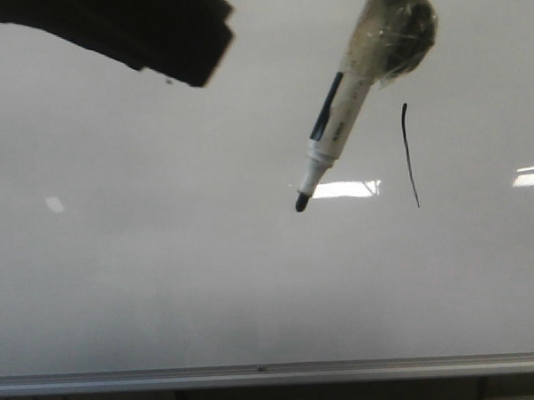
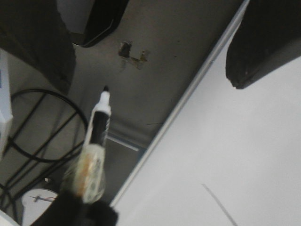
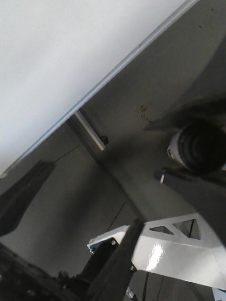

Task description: Write number 1 on whiteboard

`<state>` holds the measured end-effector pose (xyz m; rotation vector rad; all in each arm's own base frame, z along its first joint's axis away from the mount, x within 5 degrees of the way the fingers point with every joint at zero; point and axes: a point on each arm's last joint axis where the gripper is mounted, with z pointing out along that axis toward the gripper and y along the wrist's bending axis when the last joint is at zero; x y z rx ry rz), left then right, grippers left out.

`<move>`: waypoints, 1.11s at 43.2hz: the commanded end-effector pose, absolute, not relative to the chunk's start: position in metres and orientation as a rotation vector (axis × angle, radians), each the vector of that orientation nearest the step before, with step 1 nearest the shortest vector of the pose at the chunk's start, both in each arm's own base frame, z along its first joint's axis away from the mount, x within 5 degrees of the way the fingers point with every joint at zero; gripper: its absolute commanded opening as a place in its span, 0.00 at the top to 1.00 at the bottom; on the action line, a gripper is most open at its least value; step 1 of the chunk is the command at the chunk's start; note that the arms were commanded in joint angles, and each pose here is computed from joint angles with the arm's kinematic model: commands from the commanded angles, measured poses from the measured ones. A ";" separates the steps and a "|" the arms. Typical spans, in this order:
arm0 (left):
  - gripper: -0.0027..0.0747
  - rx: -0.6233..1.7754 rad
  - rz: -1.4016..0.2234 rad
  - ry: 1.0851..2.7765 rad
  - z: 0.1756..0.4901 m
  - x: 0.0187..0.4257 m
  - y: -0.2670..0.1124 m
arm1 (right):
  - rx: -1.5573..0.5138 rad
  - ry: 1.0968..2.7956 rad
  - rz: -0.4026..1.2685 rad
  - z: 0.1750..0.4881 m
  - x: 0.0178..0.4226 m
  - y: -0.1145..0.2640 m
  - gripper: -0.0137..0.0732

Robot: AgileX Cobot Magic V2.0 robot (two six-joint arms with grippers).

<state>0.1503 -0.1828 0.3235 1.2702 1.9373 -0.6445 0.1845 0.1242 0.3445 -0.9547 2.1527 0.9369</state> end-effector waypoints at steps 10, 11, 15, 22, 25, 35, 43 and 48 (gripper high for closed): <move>0.15 1.322 -0.763 1.879 0.333 0.145 -0.220 | -0.978 2.025 1.038 0.365 0.175 0.138 0.91; 0.16 1.323 -0.767 1.879 0.333 0.146 -0.221 | -0.977 2.021 1.045 0.365 0.175 0.138 0.91; 0.20 1.319 -0.779 1.886 0.332 0.146 -0.222 | -0.985 1.990 1.085 0.368 0.173 0.140 0.91; 0.38 1.318 -0.779 1.890 0.330 0.147 -0.223 | -0.993 1.978 1.114 0.369 0.172 0.141 0.91; 0.50 1.316 -0.778 1.889 0.331 0.147 -0.223 | -0.993 1.978 1.114 0.369 0.172 0.141 0.91; 1.00 1.320 -0.777 1.886 0.331 0.147 -0.223 | -0.991 1.978 1.115 0.369 0.172 0.141 0.91; 0.99 1.324 -0.776 1.885 0.330 0.147 -0.223 | -0.964 1.968 1.118 0.371 0.173 0.141 0.83; 0.99 1.339 -0.752 1.878 0.330 0.147 -0.222 | -0.924 1.952 1.112 0.373 0.176 0.141 0.61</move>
